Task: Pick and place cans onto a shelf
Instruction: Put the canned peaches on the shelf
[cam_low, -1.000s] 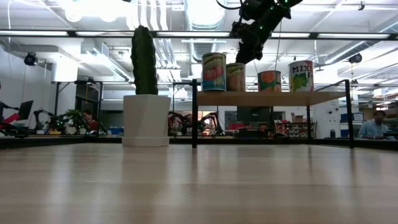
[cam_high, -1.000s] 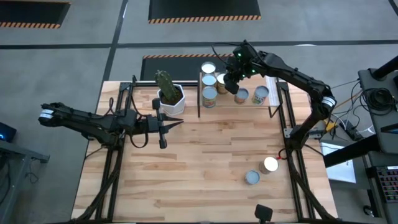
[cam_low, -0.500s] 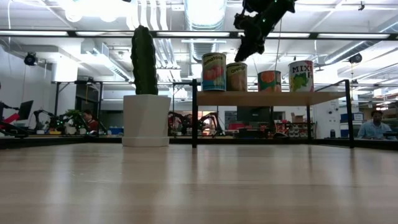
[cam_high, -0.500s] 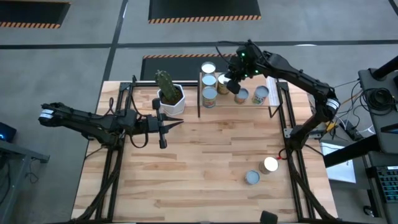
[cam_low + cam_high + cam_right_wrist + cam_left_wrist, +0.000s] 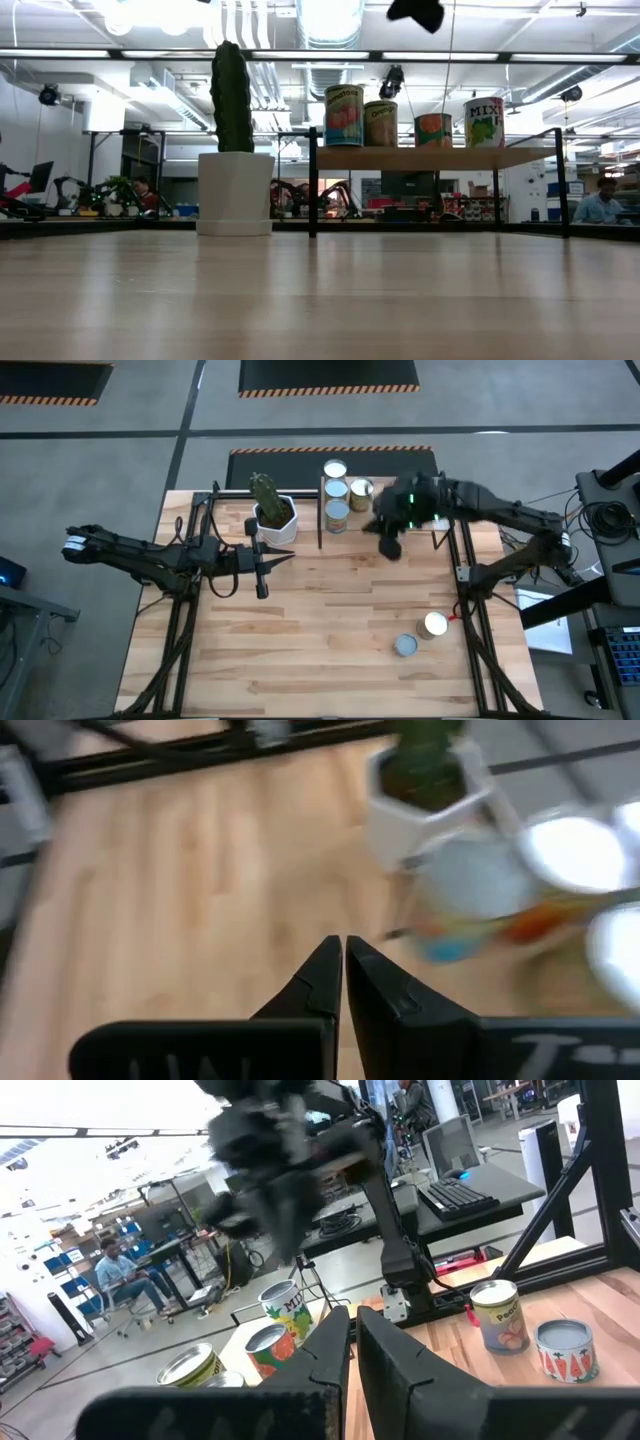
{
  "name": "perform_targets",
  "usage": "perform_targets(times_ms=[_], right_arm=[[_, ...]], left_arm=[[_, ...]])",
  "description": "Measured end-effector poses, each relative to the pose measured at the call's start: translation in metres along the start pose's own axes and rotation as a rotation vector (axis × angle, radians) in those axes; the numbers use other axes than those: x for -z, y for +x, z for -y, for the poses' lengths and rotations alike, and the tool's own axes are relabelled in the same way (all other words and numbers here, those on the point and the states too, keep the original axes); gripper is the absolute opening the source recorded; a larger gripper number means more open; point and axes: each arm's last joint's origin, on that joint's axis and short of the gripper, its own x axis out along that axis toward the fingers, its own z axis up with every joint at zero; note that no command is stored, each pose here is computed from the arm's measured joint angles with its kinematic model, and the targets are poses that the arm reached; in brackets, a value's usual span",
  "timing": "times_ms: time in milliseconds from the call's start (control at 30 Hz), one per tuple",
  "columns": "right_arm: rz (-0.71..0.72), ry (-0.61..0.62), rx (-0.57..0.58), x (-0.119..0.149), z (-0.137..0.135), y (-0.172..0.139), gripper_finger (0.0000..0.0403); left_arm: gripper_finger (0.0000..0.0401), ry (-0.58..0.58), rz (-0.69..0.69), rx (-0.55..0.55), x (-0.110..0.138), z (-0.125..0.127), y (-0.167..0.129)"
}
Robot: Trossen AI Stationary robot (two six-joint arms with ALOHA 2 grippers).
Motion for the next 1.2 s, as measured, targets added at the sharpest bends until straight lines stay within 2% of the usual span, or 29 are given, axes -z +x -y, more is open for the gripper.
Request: perform_targets(times_ms=[100,200,300,400,500,633,733,1000,1100,1200], right_arm=[[-0.05,0.05,-0.072,0.016,-0.029,0.005,0.0009],[-0.123,0.147,-0.08,0.038,-0.052,0.013,0.0009],[-0.229,0.304,-0.086,0.064,-0.068,0.025,0.0009],[-0.403,0.497,-0.075,0.092,-0.079,0.035,0.0009],[-0.61,0.645,0.006,0.119,-0.086,0.038,0.0009],[-0.812,0.797,0.156,0.147,-0.092,0.033,0.0009],[-0.871,0.829,0.215,0.159,-0.099,0.027,0.0009],[-0.903,0.939,0.302,0.178,-0.112,0.019,0.0012],[-0.91,0.953,0.319,0.181,-0.115,0.018,0.0031],[-0.913,0.974,0.336,0.183,-0.118,0.018,0.0068]], left_arm=[[0.0006,-0.002,0.0,0.001,0.0,0.0,0.0],[0.0006,-0.012,0.0,0.001,0.0,0.0,0.0],[0.0006,-0.028,0.0,0.001,0.0,0.0,0.0],[0.0006,-0.044,-0.001,0.002,0.0,0.0,0.0],[0.0006,-0.073,-0.013,0.006,0.001,0.001,0.0],[0.0006,-0.115,-0.03,0.013,0.003,0.001,0.0],[0.0006,-0.132,-0.035,0.019,0.003,0.002,0.0],[0.0006,-0.131,-0.039,0.021,0.004,0.002,0.0],[0.0006,-0.129,-0.039,0.021,0.004,0.002,0.0],[0.0006,-0.128,-0.039,0.021,0.004,0.002,0.0]])
